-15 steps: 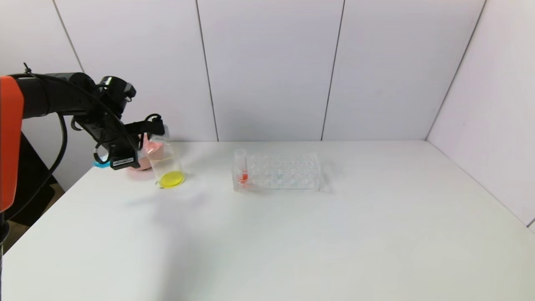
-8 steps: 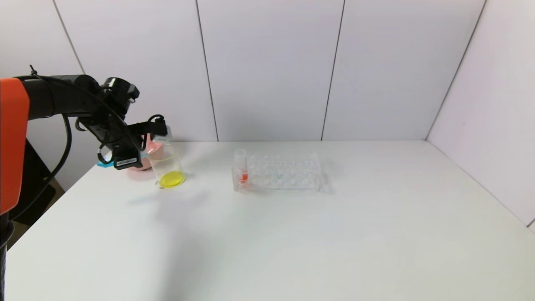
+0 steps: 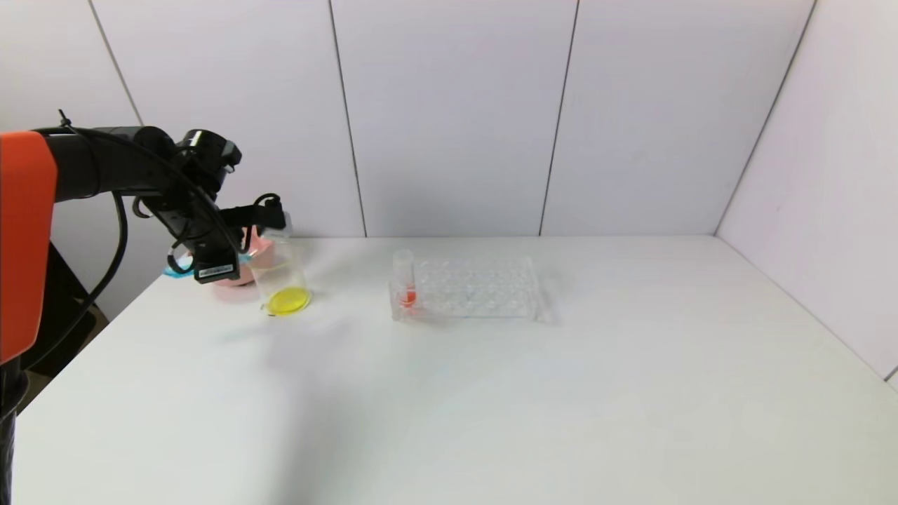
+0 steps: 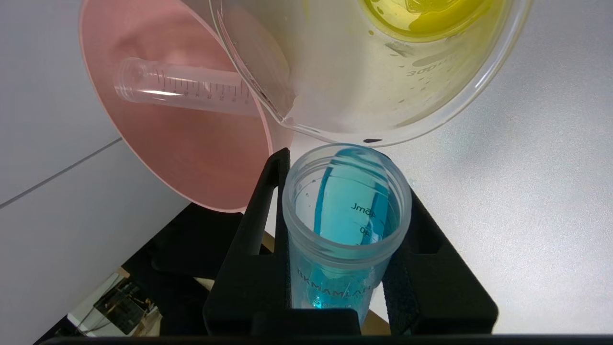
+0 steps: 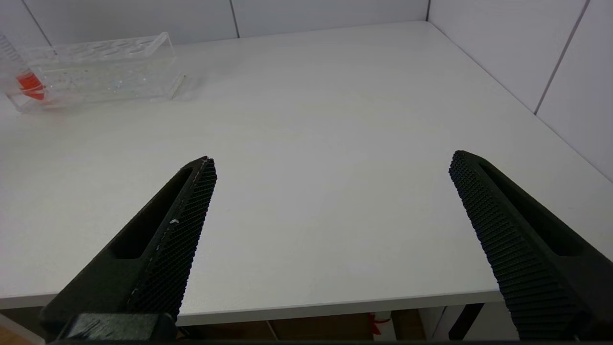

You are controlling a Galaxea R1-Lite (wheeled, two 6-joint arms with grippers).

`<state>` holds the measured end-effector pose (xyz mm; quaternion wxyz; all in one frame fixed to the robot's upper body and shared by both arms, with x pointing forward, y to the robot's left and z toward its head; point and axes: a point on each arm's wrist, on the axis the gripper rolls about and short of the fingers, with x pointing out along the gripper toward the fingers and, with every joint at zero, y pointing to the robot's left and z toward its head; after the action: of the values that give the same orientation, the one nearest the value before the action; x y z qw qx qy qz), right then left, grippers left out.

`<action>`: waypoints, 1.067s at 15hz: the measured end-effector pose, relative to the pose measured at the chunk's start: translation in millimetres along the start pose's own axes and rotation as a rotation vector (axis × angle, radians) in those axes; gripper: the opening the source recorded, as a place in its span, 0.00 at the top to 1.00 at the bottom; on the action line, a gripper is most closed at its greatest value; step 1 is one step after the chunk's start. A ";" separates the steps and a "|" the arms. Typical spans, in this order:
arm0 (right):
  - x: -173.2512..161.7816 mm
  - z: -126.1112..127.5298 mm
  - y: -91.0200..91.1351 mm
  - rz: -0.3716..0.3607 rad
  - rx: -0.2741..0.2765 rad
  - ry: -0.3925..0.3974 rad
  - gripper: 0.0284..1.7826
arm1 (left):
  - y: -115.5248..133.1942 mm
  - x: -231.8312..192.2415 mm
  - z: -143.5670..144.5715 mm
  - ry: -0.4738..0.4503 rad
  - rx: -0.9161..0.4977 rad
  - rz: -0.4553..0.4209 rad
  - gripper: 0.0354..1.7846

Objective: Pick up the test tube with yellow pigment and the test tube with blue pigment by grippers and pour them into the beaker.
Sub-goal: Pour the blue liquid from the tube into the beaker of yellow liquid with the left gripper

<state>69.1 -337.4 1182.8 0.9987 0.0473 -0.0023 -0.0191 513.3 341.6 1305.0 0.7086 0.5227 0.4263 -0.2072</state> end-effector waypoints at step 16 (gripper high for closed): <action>0.0 0.0 0.0 0.000 0.000 0.000 0.00 | -2.2 -0.9 7.9 0.045 0.014 0.029 0.72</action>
<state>69.1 -337.4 1182.8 0.9987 0.0473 -0.0023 -0.0191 514.3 333.4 1305.2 0.6981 0.5383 0.4330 -0.1881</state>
